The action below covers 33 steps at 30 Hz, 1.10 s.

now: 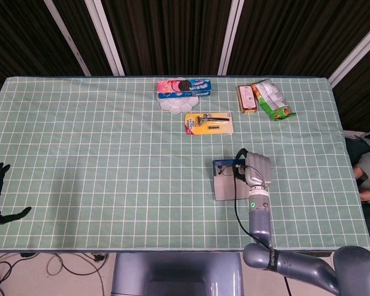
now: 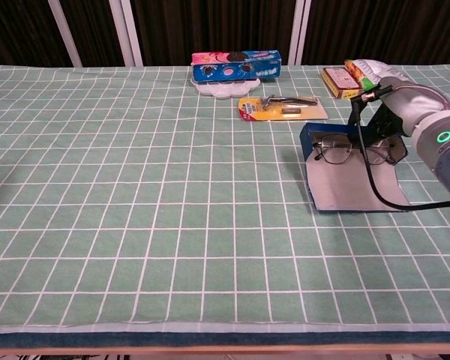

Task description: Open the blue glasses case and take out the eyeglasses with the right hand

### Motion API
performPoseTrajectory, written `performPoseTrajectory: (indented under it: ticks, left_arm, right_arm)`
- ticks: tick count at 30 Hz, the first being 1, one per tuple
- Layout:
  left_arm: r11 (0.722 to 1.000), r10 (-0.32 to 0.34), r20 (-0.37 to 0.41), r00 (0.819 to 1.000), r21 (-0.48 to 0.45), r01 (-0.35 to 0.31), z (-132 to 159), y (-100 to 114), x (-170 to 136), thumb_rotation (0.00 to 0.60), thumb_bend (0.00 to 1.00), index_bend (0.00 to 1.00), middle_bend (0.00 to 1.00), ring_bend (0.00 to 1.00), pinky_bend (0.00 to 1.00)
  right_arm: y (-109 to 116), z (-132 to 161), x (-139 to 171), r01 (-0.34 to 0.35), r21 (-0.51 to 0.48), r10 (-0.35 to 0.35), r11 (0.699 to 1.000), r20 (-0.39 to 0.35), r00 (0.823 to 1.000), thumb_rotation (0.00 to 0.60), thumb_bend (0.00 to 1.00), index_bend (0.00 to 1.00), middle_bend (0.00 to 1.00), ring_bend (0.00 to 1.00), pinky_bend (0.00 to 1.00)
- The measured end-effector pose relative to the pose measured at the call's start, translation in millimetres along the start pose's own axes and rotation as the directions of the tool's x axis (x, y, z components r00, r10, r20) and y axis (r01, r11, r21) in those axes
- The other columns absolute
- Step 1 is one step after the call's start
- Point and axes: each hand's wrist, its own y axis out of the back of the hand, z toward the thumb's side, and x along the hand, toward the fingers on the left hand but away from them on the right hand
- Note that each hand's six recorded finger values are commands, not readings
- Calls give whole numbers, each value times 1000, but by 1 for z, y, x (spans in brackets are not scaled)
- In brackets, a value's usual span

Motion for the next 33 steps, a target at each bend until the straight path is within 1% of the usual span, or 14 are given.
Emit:
performPoseTrajectory:
  ticks: [8, 19, 33]
  left_arm:
    - [1000, 0, 0, 1000, -1, 0, 0, 0, 0, 600, 23, 0, 0, 0, 0]
    - [1000, -1, 1, 1000, 0, 1, 0, 0, 0, 600, 22, 0, 0, 0, 0]
    - [1000, 0, 0, 1000, -6, 0, -1, 1, 1, 600, 22, 0, 0, 0, 0]
  right_arm:
    - [-2, 0, -3, 29, 7, -30, 1000, 6, 1000, 600, 484, 584, 953, 977, 1000]
    - [1, 8, -8, 94, -24, -94, 995, -2, 996, 600, 483, 584, 953, 977, 1000]
    - [0, 11, -11, 133, -37, -133, 990, 10, 991, 600, 482, 584, 953, 977, 1000]
